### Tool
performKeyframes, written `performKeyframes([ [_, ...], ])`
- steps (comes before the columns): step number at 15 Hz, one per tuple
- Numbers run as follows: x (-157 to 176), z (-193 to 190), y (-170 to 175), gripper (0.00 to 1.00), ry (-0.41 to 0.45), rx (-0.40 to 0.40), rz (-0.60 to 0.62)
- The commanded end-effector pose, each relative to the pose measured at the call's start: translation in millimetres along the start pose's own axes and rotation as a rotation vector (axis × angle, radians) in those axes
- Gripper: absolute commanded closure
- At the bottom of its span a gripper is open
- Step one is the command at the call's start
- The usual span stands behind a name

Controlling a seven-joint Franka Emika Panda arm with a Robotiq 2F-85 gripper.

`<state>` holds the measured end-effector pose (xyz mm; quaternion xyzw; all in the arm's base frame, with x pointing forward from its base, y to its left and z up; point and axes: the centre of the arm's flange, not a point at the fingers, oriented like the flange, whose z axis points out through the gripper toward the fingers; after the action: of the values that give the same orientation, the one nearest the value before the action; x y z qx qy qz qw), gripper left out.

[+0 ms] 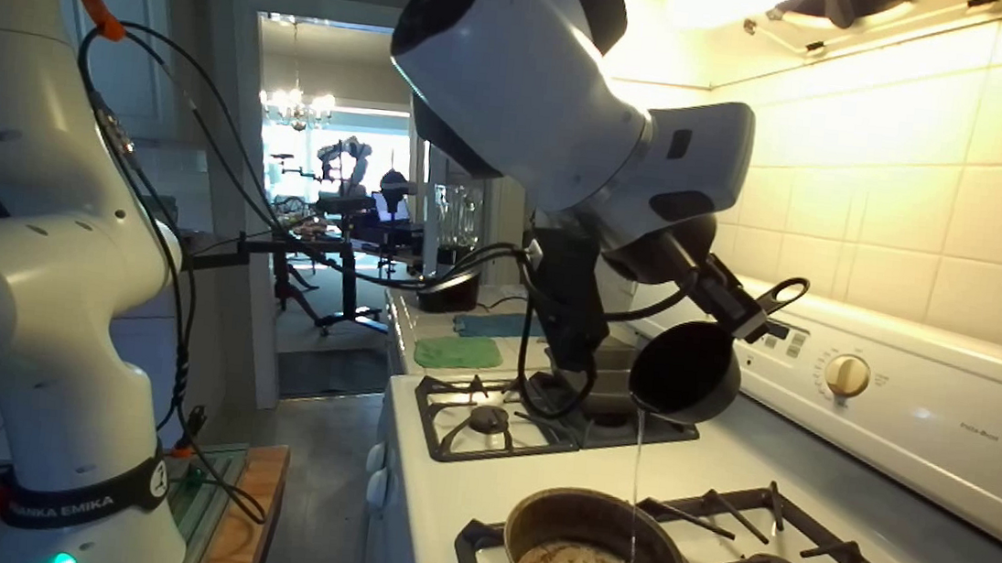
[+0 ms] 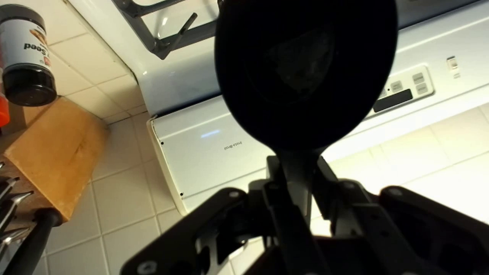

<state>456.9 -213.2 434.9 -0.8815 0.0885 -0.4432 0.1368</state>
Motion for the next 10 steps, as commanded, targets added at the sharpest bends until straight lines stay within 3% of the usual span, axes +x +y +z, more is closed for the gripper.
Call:
performKeyframes([
  [1,-4.1,-8.2,-2.3,0.94,0.020,0.030,0.000],
  [7,-3.3,-6.5,-2.8,0.94,-0.004,0.018,0.001],
  [10,-1.9,-5.3,-1.7,0.94,-0.065,-0.006,0.007],
])
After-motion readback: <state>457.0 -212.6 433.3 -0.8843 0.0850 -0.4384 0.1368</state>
